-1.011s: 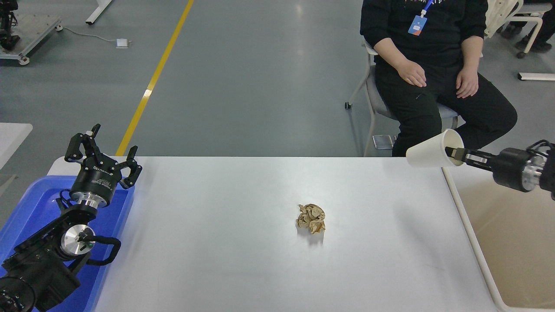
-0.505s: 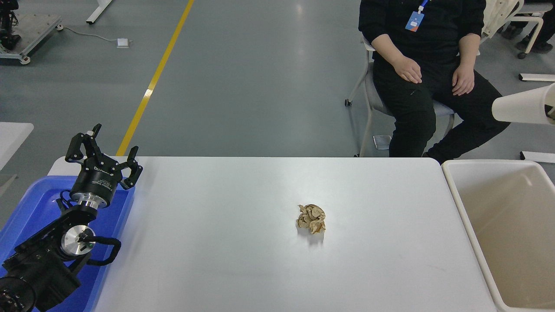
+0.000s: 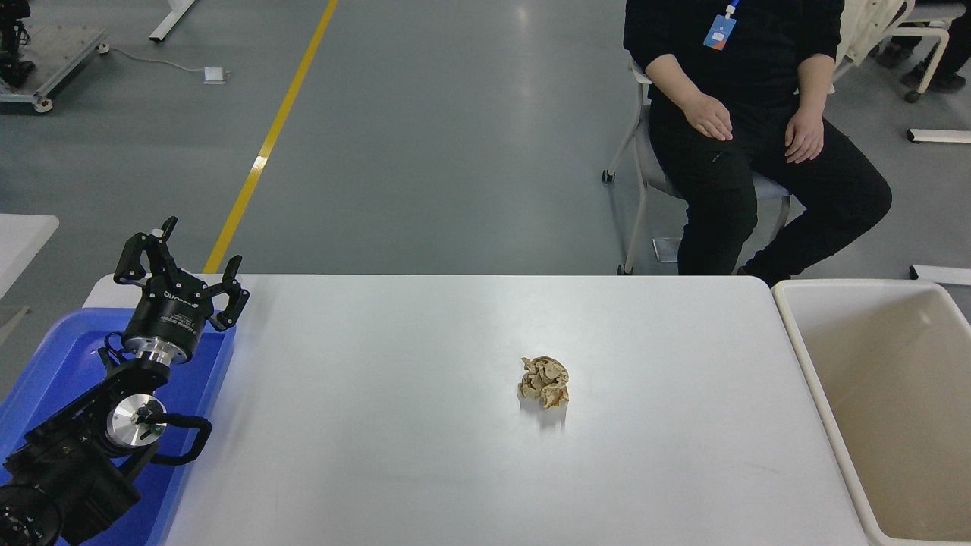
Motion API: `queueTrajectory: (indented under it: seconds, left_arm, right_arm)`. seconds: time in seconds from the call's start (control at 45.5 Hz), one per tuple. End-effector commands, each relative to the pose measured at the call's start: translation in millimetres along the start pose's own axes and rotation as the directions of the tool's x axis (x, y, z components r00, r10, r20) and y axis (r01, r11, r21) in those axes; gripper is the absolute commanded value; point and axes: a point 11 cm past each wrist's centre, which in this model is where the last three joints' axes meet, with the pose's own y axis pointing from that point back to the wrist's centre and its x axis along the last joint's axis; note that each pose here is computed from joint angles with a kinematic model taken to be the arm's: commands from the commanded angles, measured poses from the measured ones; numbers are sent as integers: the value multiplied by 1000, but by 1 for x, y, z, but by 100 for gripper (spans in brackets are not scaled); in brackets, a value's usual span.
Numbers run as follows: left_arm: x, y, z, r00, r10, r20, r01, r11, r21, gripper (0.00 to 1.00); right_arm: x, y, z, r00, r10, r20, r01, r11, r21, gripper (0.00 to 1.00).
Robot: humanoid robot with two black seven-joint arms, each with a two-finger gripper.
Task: Clean the table surface
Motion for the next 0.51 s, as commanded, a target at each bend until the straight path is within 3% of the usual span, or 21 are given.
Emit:
queueTrajectory:
  seconds: [0.0, 0.484]
  left_arm:
    - [0, 0, 0, 1000, 0, -1, 0, 1000, 0, 100]
    - [0, 0, 0, 1000, 0, -1, 0, 1000, 0, 100]
  right_arm:
    - [-57, -8, 10, 999, -35, -15, 33, 996, -77, 0]
    - [-164, -20, -25, 995, -95, -12, 94, 995, -44, 0]
